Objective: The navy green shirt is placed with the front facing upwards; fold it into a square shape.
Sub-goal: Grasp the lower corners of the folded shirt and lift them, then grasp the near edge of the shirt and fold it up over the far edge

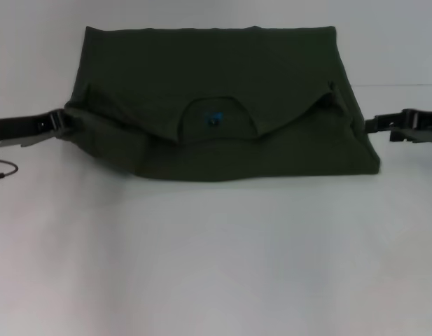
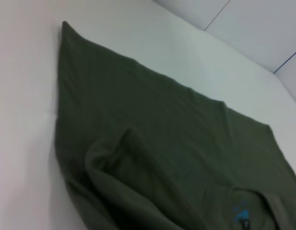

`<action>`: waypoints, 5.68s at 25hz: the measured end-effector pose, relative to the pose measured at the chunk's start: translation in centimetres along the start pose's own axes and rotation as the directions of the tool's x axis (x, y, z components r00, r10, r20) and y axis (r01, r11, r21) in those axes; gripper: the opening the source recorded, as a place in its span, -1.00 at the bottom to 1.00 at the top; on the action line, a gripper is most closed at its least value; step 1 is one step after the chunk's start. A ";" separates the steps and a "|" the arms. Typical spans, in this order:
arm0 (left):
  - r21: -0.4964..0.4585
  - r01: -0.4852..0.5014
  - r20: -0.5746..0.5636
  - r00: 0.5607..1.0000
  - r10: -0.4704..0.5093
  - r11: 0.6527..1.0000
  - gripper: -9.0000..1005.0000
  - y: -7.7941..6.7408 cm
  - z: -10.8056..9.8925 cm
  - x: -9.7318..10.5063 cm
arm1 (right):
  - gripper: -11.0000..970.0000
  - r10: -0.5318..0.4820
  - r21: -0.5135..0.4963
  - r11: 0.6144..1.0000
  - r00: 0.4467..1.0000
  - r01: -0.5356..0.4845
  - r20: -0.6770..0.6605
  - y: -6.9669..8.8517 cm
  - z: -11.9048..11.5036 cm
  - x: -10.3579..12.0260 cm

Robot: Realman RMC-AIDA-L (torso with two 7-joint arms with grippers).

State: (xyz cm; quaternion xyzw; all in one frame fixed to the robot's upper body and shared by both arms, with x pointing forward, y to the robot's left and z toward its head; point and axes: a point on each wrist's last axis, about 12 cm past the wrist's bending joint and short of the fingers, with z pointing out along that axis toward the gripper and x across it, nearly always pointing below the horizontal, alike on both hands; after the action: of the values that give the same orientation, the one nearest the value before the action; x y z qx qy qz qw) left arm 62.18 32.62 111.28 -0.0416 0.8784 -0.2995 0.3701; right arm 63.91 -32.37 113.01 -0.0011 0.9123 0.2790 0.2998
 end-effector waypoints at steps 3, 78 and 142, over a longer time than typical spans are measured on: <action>0.002 0.009 0.010 1.000 -0.009 1.000 -0.96 -0.1 0.0 -0.5 | 0.52 -0.029 0.069 0.997 0.999 0.031 -0.032 0.7 1.8 0.1; 0.081 0.003 -0.336 0.941 0.025 0.997 -0.96 0.6 -6.6 2.8 | -0.92 0.005 -0.007 1.000 0.942 -0.008 -0.337 -1.0 -1.8 6.1; -0.256 -0.194 -0.070 0.981 0.182 0.947 -0.96 -5.0 2.9 -7.3 | -0.86 -0.050 0.215 0.976 0.948 -0.019 0.314 3.7 4.6 -5.1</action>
State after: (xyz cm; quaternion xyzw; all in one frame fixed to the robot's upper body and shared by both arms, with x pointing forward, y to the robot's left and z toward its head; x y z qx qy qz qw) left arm 68.62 29.27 117.03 0.0007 0.9184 -0.1450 0.3681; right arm 70.01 -27.71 114.62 0.0690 0.8770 0.1726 0.4431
